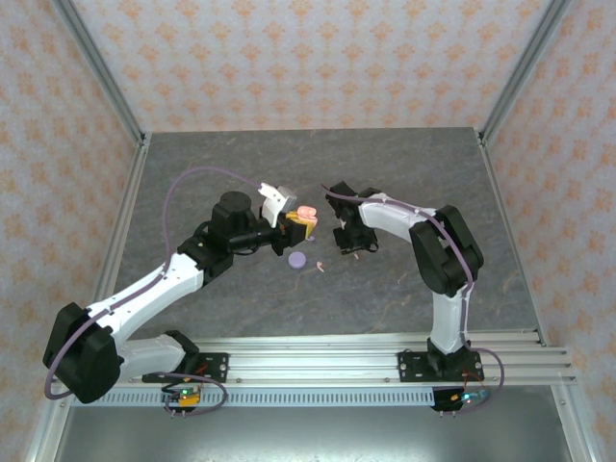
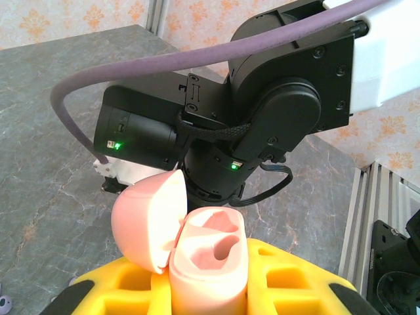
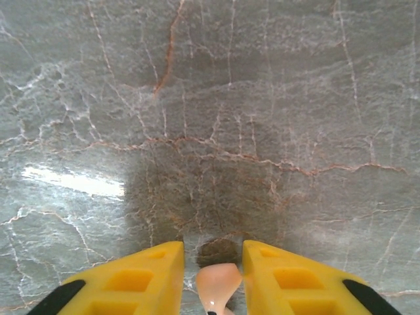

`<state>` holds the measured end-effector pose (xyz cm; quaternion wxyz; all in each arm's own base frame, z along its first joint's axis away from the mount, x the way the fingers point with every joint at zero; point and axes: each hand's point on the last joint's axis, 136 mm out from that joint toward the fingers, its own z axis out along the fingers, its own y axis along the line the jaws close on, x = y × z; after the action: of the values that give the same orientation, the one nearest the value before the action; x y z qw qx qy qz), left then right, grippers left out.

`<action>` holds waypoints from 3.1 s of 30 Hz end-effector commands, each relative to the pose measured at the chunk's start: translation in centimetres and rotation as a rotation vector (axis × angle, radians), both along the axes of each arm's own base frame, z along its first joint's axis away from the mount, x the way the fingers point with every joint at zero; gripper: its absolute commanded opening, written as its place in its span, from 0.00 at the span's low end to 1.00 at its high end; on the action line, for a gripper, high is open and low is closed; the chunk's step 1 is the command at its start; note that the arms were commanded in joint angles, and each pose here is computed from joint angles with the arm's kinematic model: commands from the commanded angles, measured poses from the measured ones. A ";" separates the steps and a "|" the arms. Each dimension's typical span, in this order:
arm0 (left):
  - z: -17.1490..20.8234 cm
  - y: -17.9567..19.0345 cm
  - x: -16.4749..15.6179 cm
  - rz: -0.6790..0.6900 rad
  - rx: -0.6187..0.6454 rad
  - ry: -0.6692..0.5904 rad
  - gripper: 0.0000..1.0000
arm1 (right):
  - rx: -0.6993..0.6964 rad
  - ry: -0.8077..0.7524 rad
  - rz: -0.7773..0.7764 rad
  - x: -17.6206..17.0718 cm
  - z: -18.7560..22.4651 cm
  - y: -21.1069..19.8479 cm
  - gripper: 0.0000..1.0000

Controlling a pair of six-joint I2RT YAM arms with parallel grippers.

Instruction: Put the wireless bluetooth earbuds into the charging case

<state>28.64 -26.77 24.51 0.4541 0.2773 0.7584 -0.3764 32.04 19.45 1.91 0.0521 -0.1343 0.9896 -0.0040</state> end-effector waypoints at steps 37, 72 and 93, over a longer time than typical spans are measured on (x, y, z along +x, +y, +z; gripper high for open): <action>1.6 0.4 -0.4 0.014 -0.022 -0.036 0.12 | -0.067 0.080 0.031 -2.0 0.3 -1.7 0.31; -2.2 -0.4 3.0 0.139 -0.039 0.059 0.12 | 0.410 -0.033 -0.289 2.6 5.5 -0.8 0.18; -3.2 -1.2 3.8 0.149 -0.085 -0.095 0.13 | 0.994 -0.220 -0.175 2.6 20.9 4.6 0.18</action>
<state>31.91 -27.67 20.12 0.4943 0.2144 0.7597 -0.3642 34.98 22.86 20.01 0.1986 0.0055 0.8974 0.3940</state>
